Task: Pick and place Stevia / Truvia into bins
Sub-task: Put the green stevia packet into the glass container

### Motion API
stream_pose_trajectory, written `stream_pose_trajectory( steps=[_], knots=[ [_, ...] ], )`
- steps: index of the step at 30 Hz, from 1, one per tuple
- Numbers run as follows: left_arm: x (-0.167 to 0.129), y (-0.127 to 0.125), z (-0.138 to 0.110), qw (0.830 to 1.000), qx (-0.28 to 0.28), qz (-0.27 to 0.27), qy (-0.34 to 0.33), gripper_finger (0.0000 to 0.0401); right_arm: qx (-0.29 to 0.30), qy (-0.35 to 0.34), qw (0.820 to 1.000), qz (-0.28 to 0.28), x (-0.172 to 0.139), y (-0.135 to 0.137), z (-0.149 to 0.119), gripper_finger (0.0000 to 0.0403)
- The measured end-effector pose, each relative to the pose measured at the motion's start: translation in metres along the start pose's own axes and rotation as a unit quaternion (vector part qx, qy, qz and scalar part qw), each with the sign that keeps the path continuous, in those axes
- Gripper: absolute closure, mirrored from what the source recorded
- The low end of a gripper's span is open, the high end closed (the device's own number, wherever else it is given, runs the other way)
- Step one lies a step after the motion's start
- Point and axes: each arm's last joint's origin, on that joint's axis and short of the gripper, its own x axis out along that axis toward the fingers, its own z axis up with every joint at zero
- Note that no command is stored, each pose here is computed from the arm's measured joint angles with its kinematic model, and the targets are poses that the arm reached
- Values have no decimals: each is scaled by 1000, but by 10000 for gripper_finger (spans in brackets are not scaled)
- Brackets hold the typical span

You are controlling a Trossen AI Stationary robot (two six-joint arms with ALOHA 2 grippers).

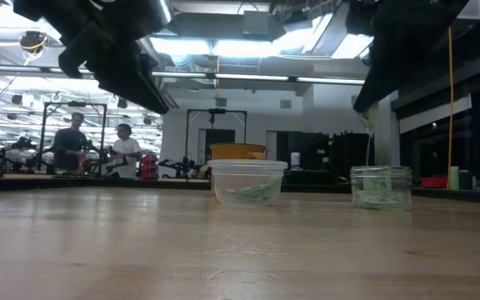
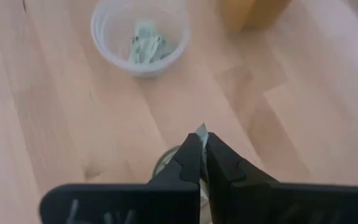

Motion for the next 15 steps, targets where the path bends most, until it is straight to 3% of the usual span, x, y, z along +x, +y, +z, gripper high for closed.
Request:
stream_pose_trajectory(
  steps=[15],
  knots=[
    [7,-3,-3,1000,5,1,15,329,11,73,997,-15,33,17,-15,401]
  ],
)
